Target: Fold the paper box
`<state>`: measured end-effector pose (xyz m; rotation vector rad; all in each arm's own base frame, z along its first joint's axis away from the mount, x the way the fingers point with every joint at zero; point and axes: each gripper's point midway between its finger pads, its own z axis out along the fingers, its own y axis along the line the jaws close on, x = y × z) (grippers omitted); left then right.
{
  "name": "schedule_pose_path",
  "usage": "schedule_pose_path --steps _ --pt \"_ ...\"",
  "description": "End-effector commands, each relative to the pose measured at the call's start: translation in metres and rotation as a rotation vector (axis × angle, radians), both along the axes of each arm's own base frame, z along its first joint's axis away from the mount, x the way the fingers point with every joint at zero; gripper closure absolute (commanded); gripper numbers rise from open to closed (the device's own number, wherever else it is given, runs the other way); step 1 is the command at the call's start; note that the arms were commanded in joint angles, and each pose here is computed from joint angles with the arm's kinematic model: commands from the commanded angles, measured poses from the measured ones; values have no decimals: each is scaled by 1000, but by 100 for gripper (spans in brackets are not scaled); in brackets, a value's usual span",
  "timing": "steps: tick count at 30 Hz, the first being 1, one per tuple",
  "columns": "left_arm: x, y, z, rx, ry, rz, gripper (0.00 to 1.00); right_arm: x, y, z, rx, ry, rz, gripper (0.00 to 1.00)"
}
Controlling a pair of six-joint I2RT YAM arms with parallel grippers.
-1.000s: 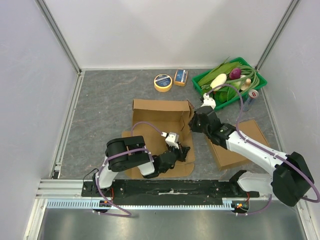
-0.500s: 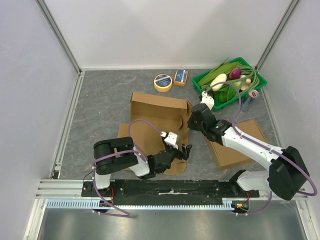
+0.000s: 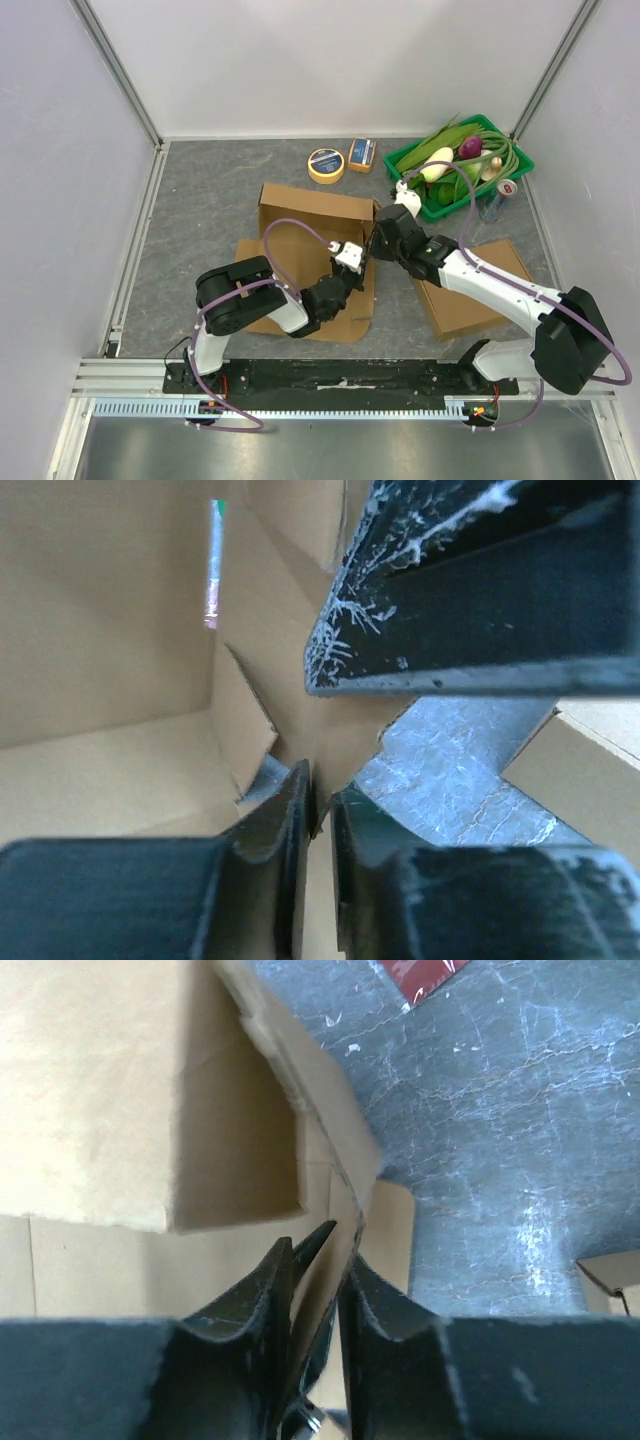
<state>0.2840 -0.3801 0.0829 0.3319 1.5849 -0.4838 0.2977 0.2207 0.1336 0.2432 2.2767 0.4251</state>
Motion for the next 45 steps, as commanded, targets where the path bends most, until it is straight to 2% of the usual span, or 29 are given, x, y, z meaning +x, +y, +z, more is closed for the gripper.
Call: schedule_pose_path --steps 1,2,5,6,7,8,10,12,13,15,16,19,23,28,31,39,40,41,43,44,45 --pt "8 4 23 -62 -87 -89 89 2 9 33 27 -61 61 57" --pt "4 3 22 -59 -83 -126 96 2 8 49 35 -112 87 40" --pt "2 4 21 -55 -72 -155 98 -4 10 87 -35 -284 287 15" --pt "1 5 22 -65 -67 -159 98 -4 3 93 -82 -319 315 10" --pt "1 7 21 -65 -62 -162 98 -3 -7 92 -205 -370 391 6" --pt "-1 9 15 -53 -46 -181 98 -9 -5 101 -205 -423 477 2" --pt "0 14 14 -65 -20 -197 98 -7 -17 85 -290 -481 623 2" --pt "4 23 9 -63 2 -197 98 -1 -15 95 -180 -558 669 2" --pt "1 23 13 -74 2 -232 98 2 -16 84 -159 -569 672 2" --pt "6 34 10 -77 27 -236 98 28 -29 82 -177 -615 565 3" --pt "1 30 13 -81 31 -297 98 27 -28 69 -149 -601 597 4" --pt "2 31 8 -71 78 -384 98 23 -3 65 -51 -740 737 6" --pt "8 37 2 -76 121 -437 98 29 12 44 -56 -729 803 7" --pt "15 43 -9 -85 176 -466 98 50 22 43 -132 -814 713 5" --pt "18 45 -8 -85 177 -470 98 56 39 43 -115 -858 724 6" --pt "25 52 -12 0 185 -449 98 78 47 42 -159 -891 678 9" --pt "27 53 -9 0 183 -437 97 81 48 44 -160 -906 665 12" --pt "28 55 -7 -4 182 -425 85 81 49 43 -162 -908 658 14" --pt "27 65 -10 -13 209 -371 69 85 55 43 -163 -912 653 19" --pt "27 69 6 -52 200 -345 56 85 59 42 -161 -911 657 21" --pt "24 76 8 -63 214 -317 50 88 60 44 -164 -916 645 22"
